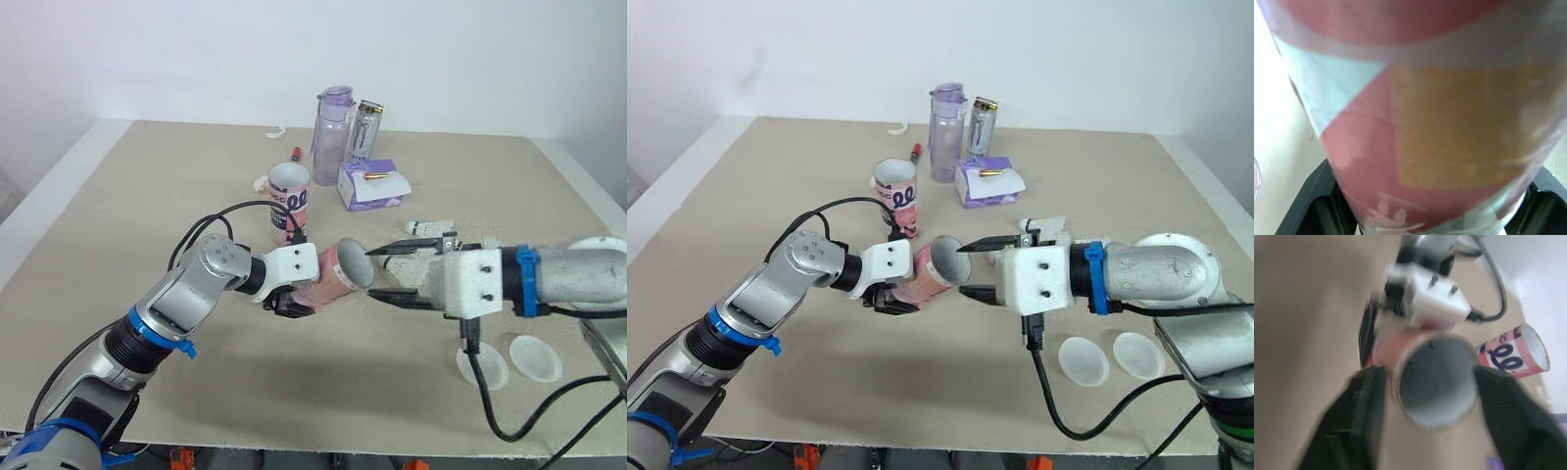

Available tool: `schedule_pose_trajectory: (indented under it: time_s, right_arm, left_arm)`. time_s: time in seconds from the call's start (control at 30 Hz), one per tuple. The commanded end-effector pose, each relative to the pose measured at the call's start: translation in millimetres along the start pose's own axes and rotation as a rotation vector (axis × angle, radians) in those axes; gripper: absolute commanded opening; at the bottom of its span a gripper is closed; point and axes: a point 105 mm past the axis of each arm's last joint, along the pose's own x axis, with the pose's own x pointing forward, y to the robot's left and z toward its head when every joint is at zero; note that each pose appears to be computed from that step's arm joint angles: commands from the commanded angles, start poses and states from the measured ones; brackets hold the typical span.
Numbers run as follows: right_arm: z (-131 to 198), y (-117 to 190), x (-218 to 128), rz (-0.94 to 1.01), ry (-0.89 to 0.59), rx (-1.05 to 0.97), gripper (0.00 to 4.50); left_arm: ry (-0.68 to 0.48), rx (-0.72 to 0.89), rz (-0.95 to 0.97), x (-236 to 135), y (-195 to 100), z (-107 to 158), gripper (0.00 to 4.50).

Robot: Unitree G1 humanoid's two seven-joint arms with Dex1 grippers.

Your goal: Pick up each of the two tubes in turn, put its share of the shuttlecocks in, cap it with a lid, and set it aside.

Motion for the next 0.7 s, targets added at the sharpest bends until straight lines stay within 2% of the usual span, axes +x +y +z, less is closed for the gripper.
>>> schedule_pose_trajectory:
  time_s: [0.03, 0.2, 0.37, 0.7]
  right_arm:
    - [-54, -15, -23, -0.338, 0.096, 0.293, 4.32]
    - [-84, -25, -29, -0.548, 0.149, 0.400, 4.32]
    - [-100, -24, -21, -0.578, 0.157, 0.501, 4.32]
    - [-111, -29, -9, -0.554, 0.169, 0.541, 4.32]
  left_arm:
    - [0.034, -0.004, 0.021, 0, 2, -7, 3.31]
    - [0.042, -0.004, 0.024, -2, 2, -10, 3.31]
    - [0.048, -0.012, 0.035, -3, 2, -12, 3.31]
    - [0.052, -0.016, 0.045, -4, 2, -14, 3.31]
